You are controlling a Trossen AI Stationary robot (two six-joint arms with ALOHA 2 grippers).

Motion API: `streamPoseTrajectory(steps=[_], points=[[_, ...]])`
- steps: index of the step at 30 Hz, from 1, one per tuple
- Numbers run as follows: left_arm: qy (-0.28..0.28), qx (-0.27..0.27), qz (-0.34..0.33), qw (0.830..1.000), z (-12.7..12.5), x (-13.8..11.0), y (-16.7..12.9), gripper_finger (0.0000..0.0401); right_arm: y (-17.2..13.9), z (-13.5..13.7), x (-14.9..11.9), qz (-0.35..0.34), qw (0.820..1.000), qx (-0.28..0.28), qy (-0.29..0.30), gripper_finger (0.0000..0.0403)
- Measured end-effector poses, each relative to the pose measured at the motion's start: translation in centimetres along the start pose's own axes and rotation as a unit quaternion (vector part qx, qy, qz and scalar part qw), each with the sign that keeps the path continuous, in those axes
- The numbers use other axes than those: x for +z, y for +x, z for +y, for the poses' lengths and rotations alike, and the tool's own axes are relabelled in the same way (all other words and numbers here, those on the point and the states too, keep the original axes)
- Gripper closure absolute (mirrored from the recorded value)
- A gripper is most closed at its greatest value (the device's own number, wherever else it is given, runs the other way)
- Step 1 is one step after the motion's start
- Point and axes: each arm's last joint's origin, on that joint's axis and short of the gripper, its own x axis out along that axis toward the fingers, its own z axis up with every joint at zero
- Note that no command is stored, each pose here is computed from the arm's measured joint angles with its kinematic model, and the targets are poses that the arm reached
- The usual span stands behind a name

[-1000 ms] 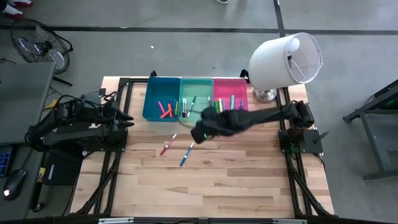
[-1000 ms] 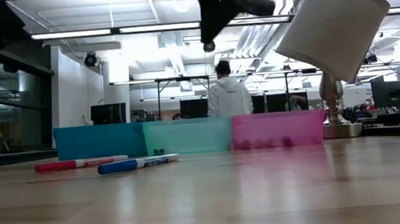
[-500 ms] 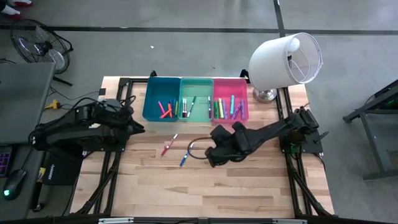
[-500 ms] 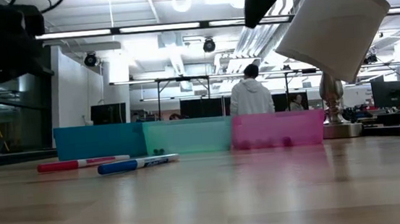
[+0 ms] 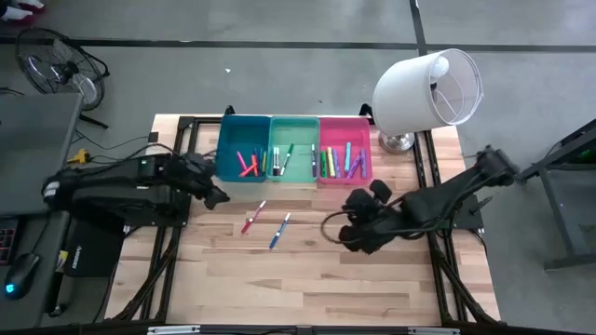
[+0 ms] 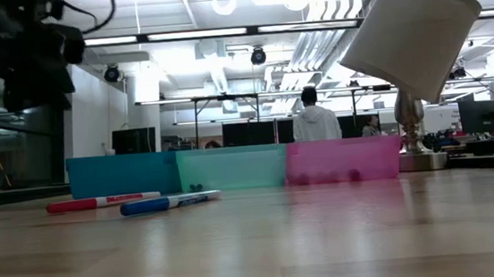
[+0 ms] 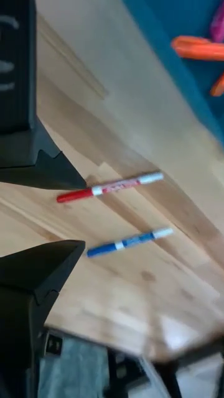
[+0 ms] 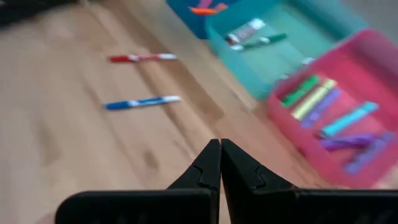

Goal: Pick & Place Markers
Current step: Put the red marker pen into the green bin

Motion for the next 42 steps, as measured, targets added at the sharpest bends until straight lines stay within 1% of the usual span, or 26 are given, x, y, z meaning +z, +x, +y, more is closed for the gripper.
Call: streamPoseTrajectory(steps=[2, 6, 10, 14, 16, 21, 24, 27, 29, 31, 33, 37, 38, 41, 42], points=[[0.0, 0.012, 0.007, 1.0, -0.7, 0.1, 1.1, 0.0261, -0.5, -1.0, -0.5, -0.014, 0.999, 0.036, 0.01, 0.0403], [0.0, 0.023, 0.01, 1.0, -2.3, 0.0, 3.5, 0.0261, -0.6, -2.3, -1.5, -0.035, 0.996, 0.081, 0.028, 0.0402], [-0.008, 0.046, 0.023, 0.999, -3.7, -0.9, 6.0, 0.0261, -0.2, -2.9, -2.4, -0.039, 0.994, 0.097, 0.02, 0.0402], [-0.046, 0.106, 0.049, 0.992, -4.3, -1.7, 8.0, 0.0261, -0.2, -2.8, -2.5, -0.03, 0.993, 0.111, 0.006, 0.0402], [-0.064, 0.146, 0.07, 0.985, -4.3, -2.0, 8.6, 0.0261, -0.2, -2.7, -2.4, -0.035, 0.992, 0.118, -0.002, 0.0402], [-0.069, 0.215, 0.104, 0.969, -6.0, -1.4, 9.7, 0.0261, -0.2, -2.6, -2.3, -0.041, 0.992, 0.119, -0.024, 0.0402], [-0.066, 0.244, 0.122, 0.96, -6.9, -0.9, 10.6, 0.0261, -0.2, -2.6, -2.3, -0.039, 0.991, 0.121, -0.033, 0.0402], [-0.065, 0.257, 0.136, 0.955, -7.8, -0.6, 12.0, 0.0261, -0.3, -2.6, -2.4, -0.03, 0.991, 0.129, -0.034, 0.0402], [-0.062, 0.28, 0.148, 0.946, -7.9, -0.6, 12.7, 0.0261, -0.3, -2.5, -2.5, -0.026, 0.99, 0.134, -0.036, 0.0402], [-0.061, 0.286, 0.152, 0.944, -8.0, -0.6, 13.7, 0.0261, -0.4, -2.4, -2.6, -0.027, 0.99, 0.136, -0.038, 0.0402], [-0.06, 0.303, 0.16, 0.938, -8.0, -0.7, 14.4, 0.0261, -0.4, -2.4, -2.6, -0.026, 0.989, 0.137, -0.039, 0.0402], [-0.054, 0.312, 0.166, 0.934, -8.4, -0.6, 15.6, 0.0261, -0.7, -2.3, -2.8, -0.027, 0.989, 0.141, -0.043, 0.0403], [-0.05, 0.308, 0.164, 0.936, -8.5, -0.5, 16.1, 0.0261, -0.7, -2.2, -2.8, -0.028, 0.989, 0.142, -0.044, 0.0403], [-0.032, 0.321, 0.163, 0.932, -8.4, -0.6, 16.4, 0.0261, -0.9, -2.1, -3.0, -0.028, 0.988, 0.145, -0.047, 0.0403], [-0.031, 0.319, 0.159, 0.934, -8.5, -0.4, 16.7, 0.0261, -1.0, -2.1, -3.1, -0.028, 0.988, 0.146, -0.048, 0.0403]])
